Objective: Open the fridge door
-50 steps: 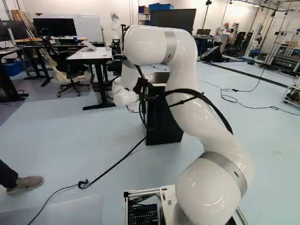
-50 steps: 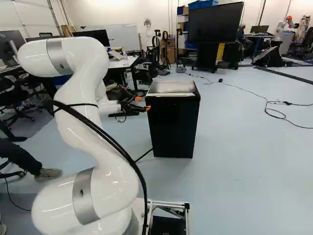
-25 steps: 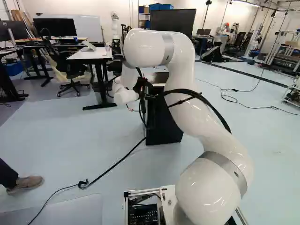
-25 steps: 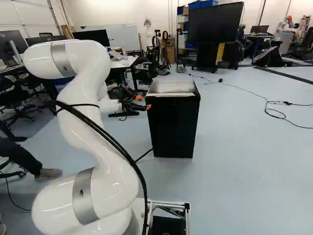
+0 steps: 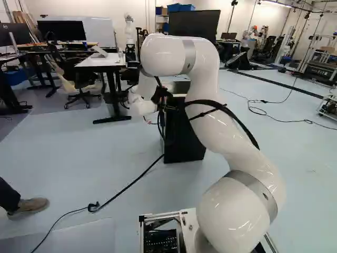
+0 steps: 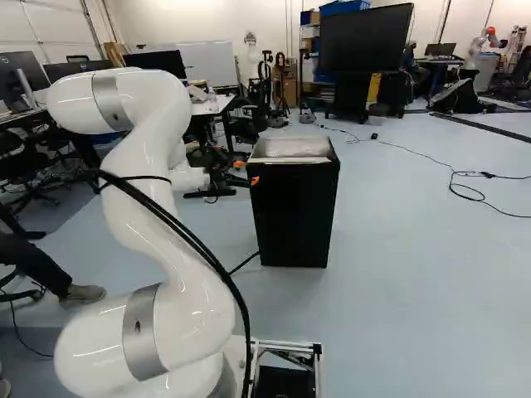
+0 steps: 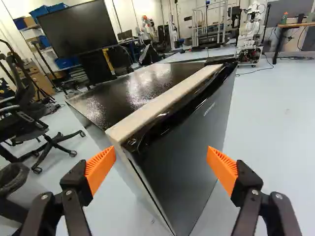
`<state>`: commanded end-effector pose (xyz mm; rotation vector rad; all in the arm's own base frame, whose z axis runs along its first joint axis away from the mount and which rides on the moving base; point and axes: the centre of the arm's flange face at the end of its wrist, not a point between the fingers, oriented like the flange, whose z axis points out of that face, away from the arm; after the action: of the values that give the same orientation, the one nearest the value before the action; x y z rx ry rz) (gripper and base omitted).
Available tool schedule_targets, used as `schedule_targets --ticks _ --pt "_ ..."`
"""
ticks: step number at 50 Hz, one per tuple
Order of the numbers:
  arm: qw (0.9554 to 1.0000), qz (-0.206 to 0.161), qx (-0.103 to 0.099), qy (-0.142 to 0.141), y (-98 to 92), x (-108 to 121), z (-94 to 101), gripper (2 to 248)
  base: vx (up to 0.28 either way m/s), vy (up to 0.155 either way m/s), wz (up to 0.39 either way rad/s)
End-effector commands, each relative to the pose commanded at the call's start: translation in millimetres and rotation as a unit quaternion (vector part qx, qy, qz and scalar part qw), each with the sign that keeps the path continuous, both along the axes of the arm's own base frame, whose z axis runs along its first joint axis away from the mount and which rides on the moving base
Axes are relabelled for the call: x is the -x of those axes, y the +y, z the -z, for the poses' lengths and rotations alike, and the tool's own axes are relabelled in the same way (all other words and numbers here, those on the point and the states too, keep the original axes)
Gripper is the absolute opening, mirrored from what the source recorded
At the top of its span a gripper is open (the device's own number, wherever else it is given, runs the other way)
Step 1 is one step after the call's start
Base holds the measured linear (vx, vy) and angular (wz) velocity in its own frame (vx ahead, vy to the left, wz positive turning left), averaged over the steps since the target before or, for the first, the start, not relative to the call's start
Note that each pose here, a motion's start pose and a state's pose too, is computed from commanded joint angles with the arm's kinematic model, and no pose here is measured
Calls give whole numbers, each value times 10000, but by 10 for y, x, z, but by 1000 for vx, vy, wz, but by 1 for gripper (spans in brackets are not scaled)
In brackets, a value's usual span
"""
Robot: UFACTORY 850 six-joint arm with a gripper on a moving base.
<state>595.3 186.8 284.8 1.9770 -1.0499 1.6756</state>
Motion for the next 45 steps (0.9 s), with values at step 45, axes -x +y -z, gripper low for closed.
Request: schedule_targets --ticks 45 --pt "9975 485 9 509 -295 749 -10 247 -1 0 -2"
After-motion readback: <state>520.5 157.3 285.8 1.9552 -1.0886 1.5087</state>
